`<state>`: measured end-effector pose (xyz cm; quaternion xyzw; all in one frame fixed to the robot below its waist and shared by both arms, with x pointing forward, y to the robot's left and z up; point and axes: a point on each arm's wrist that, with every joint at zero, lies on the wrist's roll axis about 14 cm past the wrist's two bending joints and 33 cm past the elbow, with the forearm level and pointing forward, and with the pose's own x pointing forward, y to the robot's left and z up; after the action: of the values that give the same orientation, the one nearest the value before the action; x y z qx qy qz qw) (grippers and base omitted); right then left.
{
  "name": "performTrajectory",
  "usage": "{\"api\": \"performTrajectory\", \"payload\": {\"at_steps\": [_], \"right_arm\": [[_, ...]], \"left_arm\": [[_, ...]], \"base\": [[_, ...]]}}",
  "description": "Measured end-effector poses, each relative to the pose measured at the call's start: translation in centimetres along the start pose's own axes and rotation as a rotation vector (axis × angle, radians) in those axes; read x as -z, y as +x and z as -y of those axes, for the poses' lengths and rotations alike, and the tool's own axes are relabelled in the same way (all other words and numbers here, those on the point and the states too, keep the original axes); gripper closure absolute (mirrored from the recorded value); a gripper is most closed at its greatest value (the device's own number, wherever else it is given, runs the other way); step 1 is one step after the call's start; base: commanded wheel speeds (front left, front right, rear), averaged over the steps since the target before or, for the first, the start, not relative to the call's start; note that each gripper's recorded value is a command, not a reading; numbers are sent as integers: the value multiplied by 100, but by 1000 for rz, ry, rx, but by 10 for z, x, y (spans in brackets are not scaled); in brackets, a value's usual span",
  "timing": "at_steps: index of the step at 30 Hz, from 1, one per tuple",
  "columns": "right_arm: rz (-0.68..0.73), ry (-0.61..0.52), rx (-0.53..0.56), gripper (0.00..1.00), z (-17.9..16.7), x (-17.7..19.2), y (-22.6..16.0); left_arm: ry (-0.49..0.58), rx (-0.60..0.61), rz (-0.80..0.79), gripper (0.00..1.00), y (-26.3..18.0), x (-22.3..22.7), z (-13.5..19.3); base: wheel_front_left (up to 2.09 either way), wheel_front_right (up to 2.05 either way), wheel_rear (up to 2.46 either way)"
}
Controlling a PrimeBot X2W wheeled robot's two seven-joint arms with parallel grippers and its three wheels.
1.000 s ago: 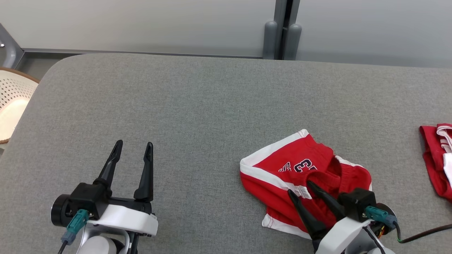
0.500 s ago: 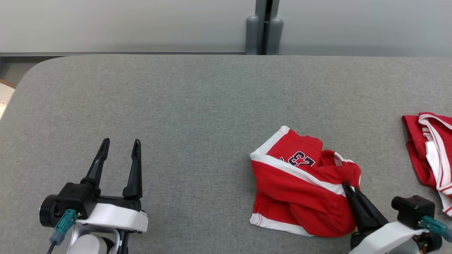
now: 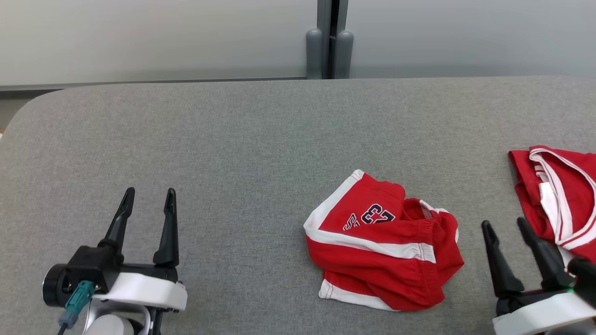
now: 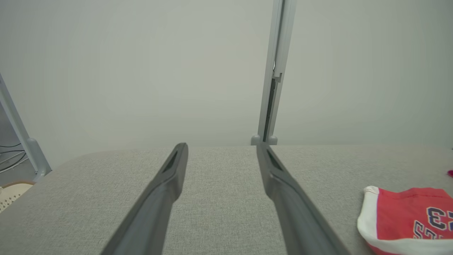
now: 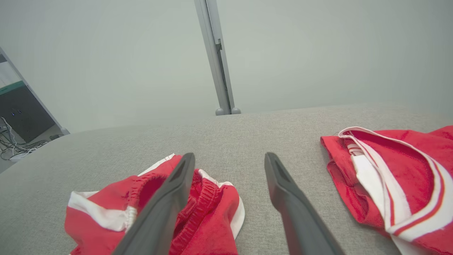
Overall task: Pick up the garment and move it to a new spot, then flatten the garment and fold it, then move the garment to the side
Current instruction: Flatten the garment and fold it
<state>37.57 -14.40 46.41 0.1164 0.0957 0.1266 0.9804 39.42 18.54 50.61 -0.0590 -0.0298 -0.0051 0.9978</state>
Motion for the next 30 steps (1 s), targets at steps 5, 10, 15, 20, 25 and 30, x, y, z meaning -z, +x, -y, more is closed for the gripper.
{"api": "performTrajectory", "payload": {"at_steps": [5,10,15,20,25,30], "right_arm": [[113,-84,22,0,5,-37,-10],[155,-131,40,0,4,-57,-27],[149,-122,43,0,0,-55,-33],[143,-118,41,0,-1,-53,-33],[135,-116,38,0,-2,-52,-32],[128,-114,38,0,-1,-51,-26]], "left_arm": [[15,-3,-10,0,-8,1,-3],[20,17,-9,0,-16,-5,3],[20,21,-12,0,-20,-7,4],[21,24,-13,0,-19,-9,5],[20,29,-23,0,-18,-8,8],[0,129,-44,0,-3,-4,37]], "base": [[0,0,0],[0,0,0],[0,0,0],[0,0,0],[0,0,0],[0,0,0]]}}
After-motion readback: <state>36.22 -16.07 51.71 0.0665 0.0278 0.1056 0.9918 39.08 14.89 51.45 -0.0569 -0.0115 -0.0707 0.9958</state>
